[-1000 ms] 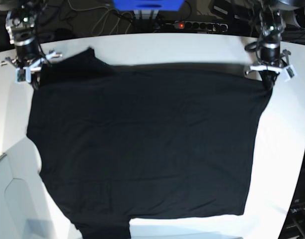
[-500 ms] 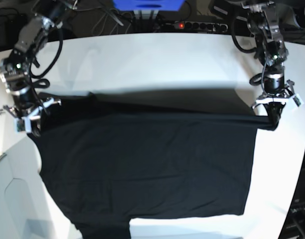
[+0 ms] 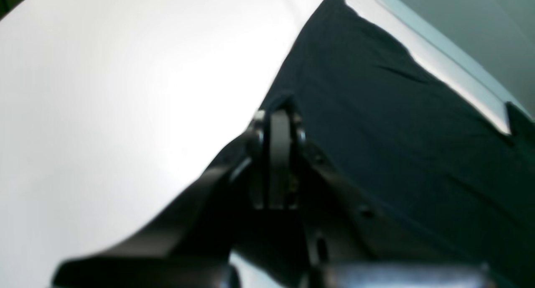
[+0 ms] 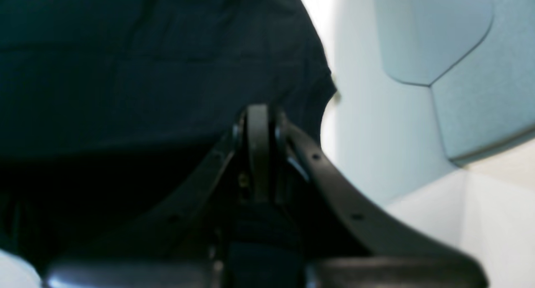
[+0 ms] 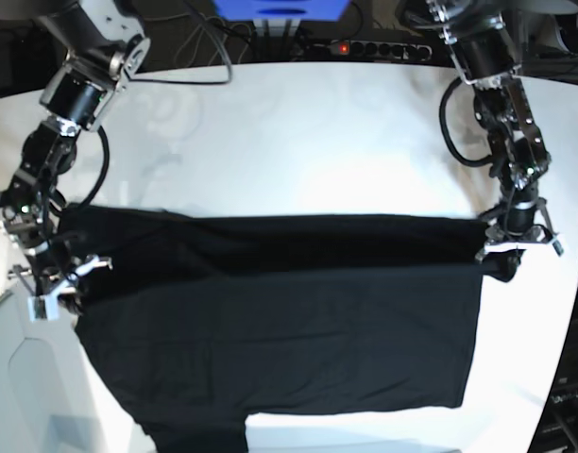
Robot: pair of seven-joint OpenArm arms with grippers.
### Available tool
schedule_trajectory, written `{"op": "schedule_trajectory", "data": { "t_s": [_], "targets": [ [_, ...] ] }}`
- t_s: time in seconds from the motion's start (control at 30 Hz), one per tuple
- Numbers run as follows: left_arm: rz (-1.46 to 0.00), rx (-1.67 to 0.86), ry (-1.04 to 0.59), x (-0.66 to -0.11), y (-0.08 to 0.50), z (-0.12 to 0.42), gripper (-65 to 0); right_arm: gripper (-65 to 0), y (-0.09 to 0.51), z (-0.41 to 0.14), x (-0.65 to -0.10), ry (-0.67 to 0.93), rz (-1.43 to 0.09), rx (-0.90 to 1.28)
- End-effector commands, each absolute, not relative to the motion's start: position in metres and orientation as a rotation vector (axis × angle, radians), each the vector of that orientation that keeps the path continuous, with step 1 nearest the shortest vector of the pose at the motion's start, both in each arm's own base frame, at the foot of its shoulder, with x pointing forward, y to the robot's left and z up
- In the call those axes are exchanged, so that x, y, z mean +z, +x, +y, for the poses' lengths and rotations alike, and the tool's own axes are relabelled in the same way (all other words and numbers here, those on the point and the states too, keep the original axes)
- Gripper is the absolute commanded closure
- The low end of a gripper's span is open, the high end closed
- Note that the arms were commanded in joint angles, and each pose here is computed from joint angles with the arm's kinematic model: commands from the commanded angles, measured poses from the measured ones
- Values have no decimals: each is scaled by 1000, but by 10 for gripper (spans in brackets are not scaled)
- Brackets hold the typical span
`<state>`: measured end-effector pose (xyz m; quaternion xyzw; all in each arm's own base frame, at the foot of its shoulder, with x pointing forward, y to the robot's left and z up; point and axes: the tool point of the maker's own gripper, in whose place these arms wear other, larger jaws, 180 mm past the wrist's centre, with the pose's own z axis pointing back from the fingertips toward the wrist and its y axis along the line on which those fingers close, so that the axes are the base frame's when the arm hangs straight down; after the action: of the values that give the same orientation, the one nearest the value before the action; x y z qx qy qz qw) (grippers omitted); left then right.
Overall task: Fold the T-shirt properly
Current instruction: 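Lift the gripped edge and fold it over the shirt body, then release and move both grippers along the shirt sides to the fold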
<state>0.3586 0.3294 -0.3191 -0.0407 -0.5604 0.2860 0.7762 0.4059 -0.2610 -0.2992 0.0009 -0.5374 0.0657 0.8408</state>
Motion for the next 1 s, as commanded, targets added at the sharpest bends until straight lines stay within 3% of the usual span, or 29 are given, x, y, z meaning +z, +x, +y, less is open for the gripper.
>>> {"op": "schedule_trajectory", "data": {
  "t_s": [0.0, 0.3, 0.97],
  "targets": [
    [-1264, 614, -81, -303, 366, 336, 0, 0, 419, -263, -276, 4, -1211, 139],
    [-1199, 592, -108, -326, 375, 321, 0, 0, 459, -246, -278, 94, -1204, 166],
    [-1221, 597, -112, -318, 382, 323, 0, 0, 494, -245, -264, 151, -1247, 161]
  ]
}}
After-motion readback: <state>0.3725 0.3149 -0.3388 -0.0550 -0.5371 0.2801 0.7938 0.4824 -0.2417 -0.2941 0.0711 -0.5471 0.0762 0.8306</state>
